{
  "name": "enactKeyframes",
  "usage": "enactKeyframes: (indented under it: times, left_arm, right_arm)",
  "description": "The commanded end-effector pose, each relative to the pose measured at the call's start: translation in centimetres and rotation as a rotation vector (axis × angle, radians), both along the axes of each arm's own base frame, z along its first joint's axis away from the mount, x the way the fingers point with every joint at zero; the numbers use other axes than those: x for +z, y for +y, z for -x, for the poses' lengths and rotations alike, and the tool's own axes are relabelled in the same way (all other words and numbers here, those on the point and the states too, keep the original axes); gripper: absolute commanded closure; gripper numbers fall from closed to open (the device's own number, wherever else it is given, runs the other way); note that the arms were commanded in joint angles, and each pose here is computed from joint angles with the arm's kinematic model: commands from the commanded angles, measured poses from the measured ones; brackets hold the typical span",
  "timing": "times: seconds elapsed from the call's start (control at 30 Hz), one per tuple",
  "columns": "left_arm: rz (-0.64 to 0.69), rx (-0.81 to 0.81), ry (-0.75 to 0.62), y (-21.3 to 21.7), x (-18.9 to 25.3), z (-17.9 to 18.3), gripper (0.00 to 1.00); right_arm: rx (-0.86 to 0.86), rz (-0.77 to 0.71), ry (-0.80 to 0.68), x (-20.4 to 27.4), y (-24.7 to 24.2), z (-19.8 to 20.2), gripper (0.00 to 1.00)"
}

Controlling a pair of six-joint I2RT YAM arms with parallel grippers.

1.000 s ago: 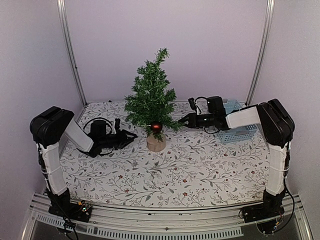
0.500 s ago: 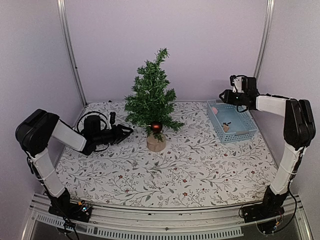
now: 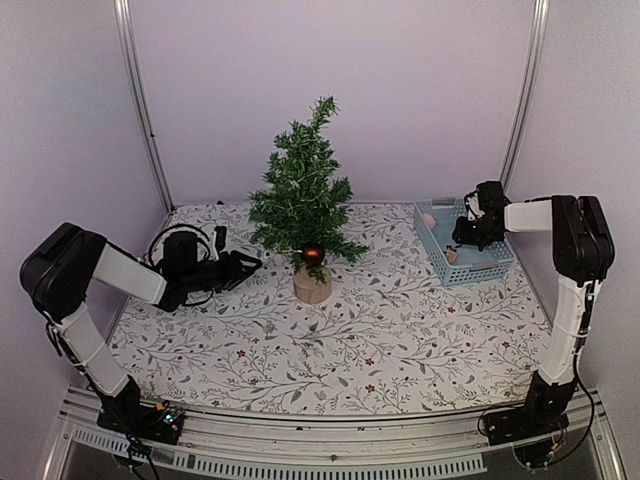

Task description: Decorate the small christmas tree

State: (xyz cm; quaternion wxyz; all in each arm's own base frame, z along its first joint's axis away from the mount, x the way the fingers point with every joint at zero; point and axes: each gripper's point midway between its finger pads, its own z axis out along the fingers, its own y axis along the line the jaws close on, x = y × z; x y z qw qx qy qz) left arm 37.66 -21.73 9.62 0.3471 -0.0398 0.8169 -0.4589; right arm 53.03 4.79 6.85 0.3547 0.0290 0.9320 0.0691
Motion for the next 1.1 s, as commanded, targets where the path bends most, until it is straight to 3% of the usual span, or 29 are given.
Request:
enactKeyframes:
  times: [0.0, 0.3, 0.5, 0.77, 0.87, 1.07]
  left_arm:
    - [-0.015, 0.02, -0.029, 0.6, 0.9, 0.0, 0.54]
    - [-0.015, 0.026, -0.037, 0.6, 1.3, -0.1, 0.54]
    - [-0.015, 0.033, -0.039, 0.8, 1.5, 0.1, 0.54]
    - [-0.019, 0.041, -0.047, 1.1, 1.7, 0.2, 0.54]
    - [-0.016, 0.04, -0.048, 1.1, 1.8, 0.1, 0.54]
    - [-0.014, 0.043, -0.053, 1.1, 2.0, 0.1, 0.54]
  right_arm:
    - [-0.05, -0.02, 0.06, -2.7, -0.8, 0.0, 0.57]
    - [-0.063, -0.034, 0.106, -3.9, -1.1, -1.1, 0.57]
    - [-0.044, -0.075, 0.14, -5.0, -1.1, -1.5, 0.66]
    - [-0.044, -0.091, 0.166, -5.6, -1.1, -0.4, 0.68]
    - [-0.024, -0.115, 0.168, -5.7, -0.5, -0.2, 0.73]
    - [-0.019, -0.112, 0.126, -4.0, -0.6, -0.3, 0.94]
